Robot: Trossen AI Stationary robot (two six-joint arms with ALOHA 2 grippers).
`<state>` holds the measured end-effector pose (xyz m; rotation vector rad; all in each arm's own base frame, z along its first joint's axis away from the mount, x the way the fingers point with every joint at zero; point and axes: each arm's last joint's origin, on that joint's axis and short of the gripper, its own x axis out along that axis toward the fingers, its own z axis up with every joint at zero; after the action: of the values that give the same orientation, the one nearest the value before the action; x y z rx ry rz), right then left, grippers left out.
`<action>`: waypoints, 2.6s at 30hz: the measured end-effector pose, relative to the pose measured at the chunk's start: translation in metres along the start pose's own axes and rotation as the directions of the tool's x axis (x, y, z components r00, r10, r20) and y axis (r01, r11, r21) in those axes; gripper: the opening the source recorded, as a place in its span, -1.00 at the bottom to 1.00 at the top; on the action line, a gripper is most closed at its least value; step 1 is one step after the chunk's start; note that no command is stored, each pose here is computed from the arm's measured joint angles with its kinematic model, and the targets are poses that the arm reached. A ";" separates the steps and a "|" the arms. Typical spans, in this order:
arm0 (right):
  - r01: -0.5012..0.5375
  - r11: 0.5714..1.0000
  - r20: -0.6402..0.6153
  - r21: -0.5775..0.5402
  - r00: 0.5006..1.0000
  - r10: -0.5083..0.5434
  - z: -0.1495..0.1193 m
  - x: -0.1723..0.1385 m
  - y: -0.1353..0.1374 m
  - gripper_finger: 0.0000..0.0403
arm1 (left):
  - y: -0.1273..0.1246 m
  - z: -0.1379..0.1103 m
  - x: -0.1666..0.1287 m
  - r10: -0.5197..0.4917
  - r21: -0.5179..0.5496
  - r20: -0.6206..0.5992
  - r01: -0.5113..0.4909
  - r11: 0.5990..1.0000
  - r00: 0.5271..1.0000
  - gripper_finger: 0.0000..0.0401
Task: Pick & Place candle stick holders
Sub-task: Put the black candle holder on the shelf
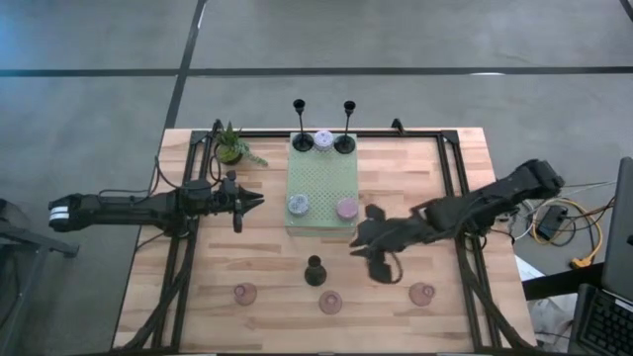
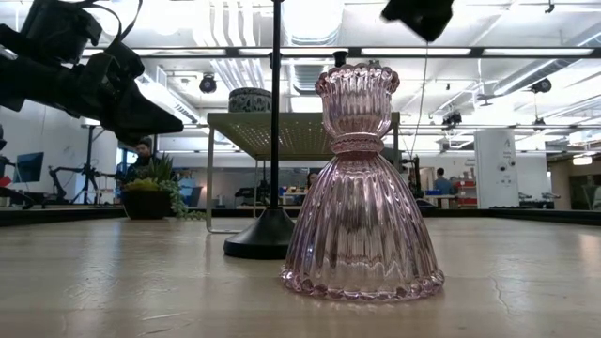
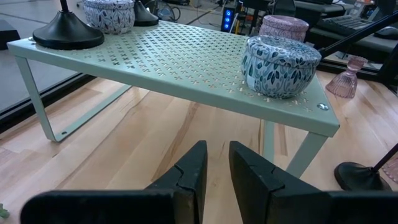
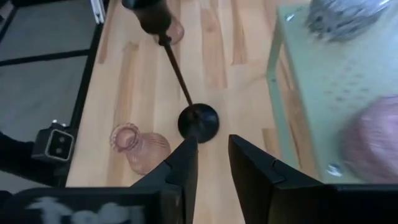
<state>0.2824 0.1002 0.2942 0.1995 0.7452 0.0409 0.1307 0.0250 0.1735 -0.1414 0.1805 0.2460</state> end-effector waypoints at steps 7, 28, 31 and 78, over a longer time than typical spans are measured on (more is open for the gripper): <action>-0.018 0.999 0.007 0.033 1.000 0.018 -0.002 0.038 0.008 -0.38 | 0.000 0.000 0.000 0.000 0.000 -0.001 0.000 1.000 1.000 -0.64; -0.096 0.994 0.146 0.053 0.985 0.087 0.003 0.096 0.018 -0.24 | 0.000 -0.002 0.000 0.002 0.001 -0.018 -0.002 1.000 1.000 -0.64; -0.100 0.994 0.155 0.054 0.984 0.090 0.003 0.098 0.019 -0.31 | 0.000 -0.002 0.000 0.003 0.001 -0.022 -0.003 1.000 1.000 -0.64; 0.091 0.991 0.198 -0.098 0.978 -0.070 0.117 -0.003 0.006 -0.96 | 0.000 -0.002 0.000 0.003 0.001 -0.023 -0.003 1.000 1.000 -0.64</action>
<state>0.3599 0.0863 0.3812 0.0692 0.5538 -0.0160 0.1304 0.0250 0.1712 -0.1427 0.2041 0.2470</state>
